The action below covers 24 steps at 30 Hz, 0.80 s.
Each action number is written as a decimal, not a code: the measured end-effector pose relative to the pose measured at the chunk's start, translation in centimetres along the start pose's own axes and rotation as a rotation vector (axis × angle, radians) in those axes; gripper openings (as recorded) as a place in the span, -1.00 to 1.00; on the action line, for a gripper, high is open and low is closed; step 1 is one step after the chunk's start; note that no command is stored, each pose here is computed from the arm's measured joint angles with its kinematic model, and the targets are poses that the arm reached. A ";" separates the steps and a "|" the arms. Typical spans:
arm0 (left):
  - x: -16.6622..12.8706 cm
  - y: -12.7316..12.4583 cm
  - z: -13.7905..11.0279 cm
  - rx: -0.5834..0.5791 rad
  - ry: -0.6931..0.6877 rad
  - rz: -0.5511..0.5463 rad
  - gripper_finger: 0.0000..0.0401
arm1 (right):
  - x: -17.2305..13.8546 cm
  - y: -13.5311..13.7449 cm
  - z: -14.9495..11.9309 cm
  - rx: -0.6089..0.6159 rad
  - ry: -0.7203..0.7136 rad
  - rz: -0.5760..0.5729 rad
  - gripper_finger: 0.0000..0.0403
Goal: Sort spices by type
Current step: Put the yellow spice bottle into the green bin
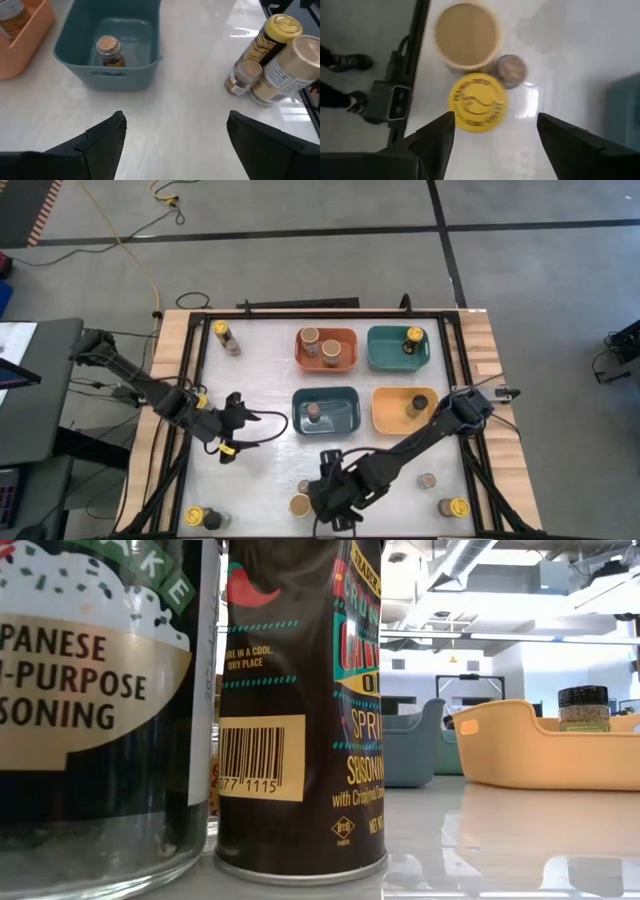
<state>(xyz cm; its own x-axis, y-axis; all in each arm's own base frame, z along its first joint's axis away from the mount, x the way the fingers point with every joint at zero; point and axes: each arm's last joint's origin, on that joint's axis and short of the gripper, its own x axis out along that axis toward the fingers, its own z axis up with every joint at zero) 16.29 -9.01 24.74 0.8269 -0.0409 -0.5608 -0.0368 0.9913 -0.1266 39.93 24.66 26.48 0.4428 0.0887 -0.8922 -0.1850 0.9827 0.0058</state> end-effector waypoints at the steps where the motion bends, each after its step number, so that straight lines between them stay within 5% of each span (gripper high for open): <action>1: 0.0 -0.1 0.0 -0.004 0.000 -0.003 0.64 | 0.4 0.2 0.0 -0.002 0.008 0.011 0.54; 24: -0.1 -0.2 0.0 -0.028 -0.003 -0.011 0.64 | 4.5 0.5 0.0 -0.001 0.034 0.049 0.54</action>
<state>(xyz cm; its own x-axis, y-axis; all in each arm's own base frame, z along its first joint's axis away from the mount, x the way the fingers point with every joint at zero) 16.20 -9.25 24.80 0.8291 -0.0511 -0.5568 -0.0439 0.9868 -0.1558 41.88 25.57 22.46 0.4035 0.1308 -0.9056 -0.2065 0.9772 0.0491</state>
